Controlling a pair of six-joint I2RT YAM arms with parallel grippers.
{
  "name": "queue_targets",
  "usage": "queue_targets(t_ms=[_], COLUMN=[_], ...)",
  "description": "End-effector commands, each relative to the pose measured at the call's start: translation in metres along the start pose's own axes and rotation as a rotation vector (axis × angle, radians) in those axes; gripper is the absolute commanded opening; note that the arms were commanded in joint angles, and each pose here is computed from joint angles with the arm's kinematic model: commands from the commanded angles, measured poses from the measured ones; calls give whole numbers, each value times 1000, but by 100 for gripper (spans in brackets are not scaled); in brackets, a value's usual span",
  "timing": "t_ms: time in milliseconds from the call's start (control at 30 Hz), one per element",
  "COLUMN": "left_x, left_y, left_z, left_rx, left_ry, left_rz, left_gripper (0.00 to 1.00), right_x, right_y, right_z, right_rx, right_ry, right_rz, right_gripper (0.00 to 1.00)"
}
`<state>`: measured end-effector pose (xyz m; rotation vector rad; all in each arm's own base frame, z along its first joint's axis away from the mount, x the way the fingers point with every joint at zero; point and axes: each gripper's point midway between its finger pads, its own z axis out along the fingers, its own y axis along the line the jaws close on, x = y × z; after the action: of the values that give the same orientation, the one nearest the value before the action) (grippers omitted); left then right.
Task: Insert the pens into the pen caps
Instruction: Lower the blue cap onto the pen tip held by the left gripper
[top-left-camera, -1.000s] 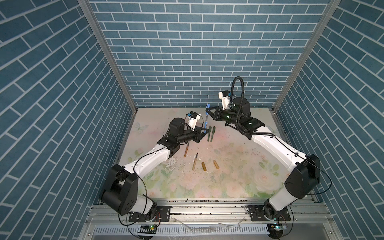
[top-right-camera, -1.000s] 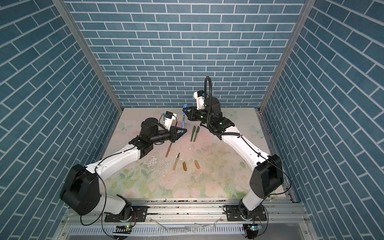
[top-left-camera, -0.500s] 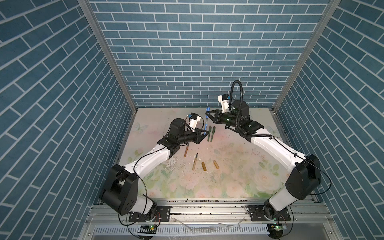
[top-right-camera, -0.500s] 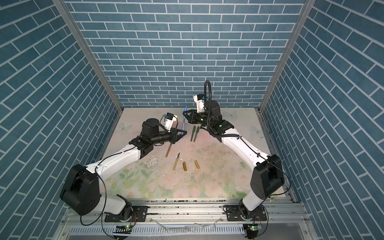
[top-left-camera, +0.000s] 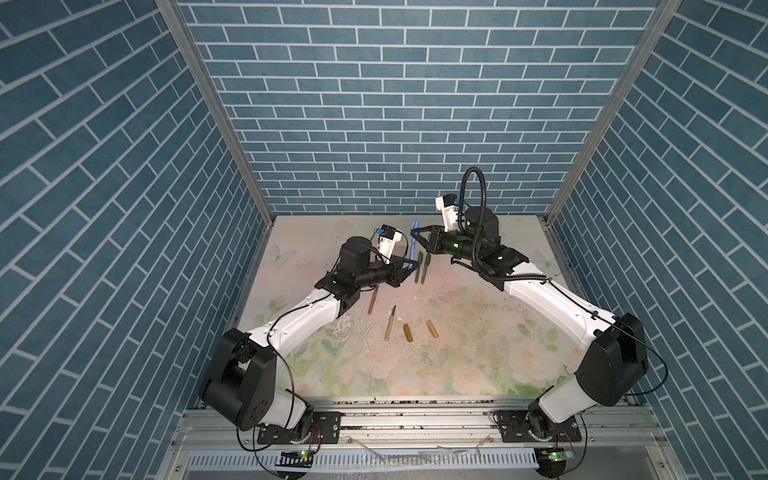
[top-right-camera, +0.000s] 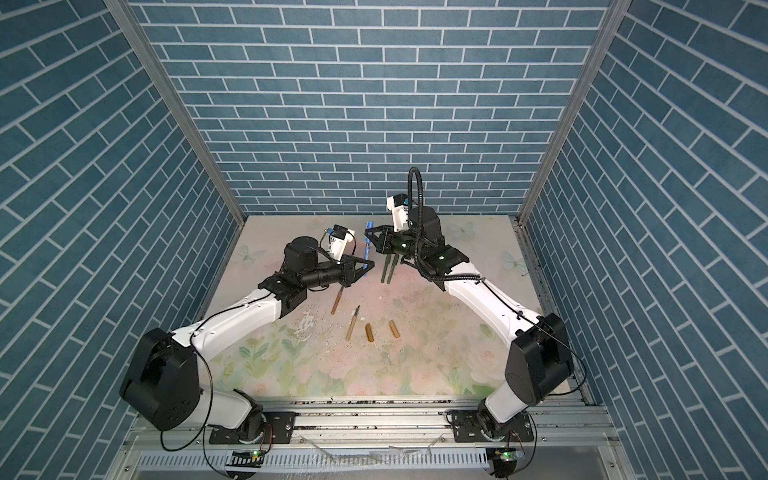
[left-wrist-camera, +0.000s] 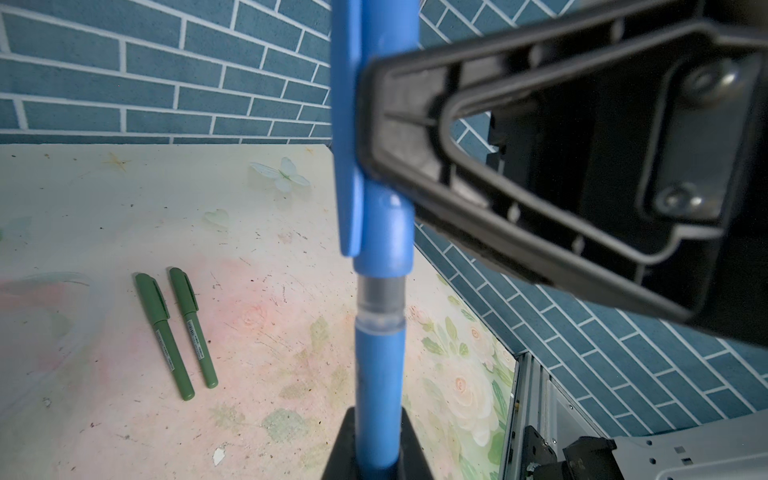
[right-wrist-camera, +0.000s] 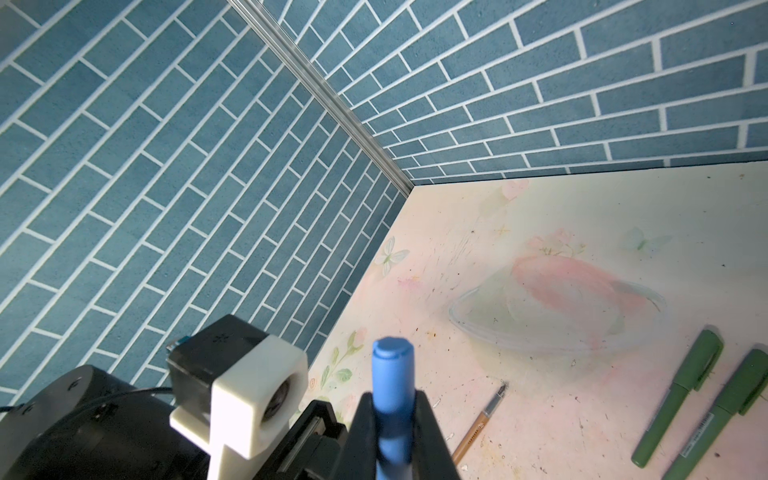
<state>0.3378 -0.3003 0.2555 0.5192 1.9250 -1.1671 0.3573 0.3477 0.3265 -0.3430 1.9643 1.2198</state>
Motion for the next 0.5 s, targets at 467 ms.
queue_targets(t_ms=[467], left_x=[-16], left_y=[-1], left_z=[-2], left_rx=[-12], left_ry=[-61], left_rz=[44], left_gripper=[0], right_x=[56], right_y=[6], right_z=[-1], right_rx=[-63], right_ry=[150], right_rz=[44], right_gripper=[22])
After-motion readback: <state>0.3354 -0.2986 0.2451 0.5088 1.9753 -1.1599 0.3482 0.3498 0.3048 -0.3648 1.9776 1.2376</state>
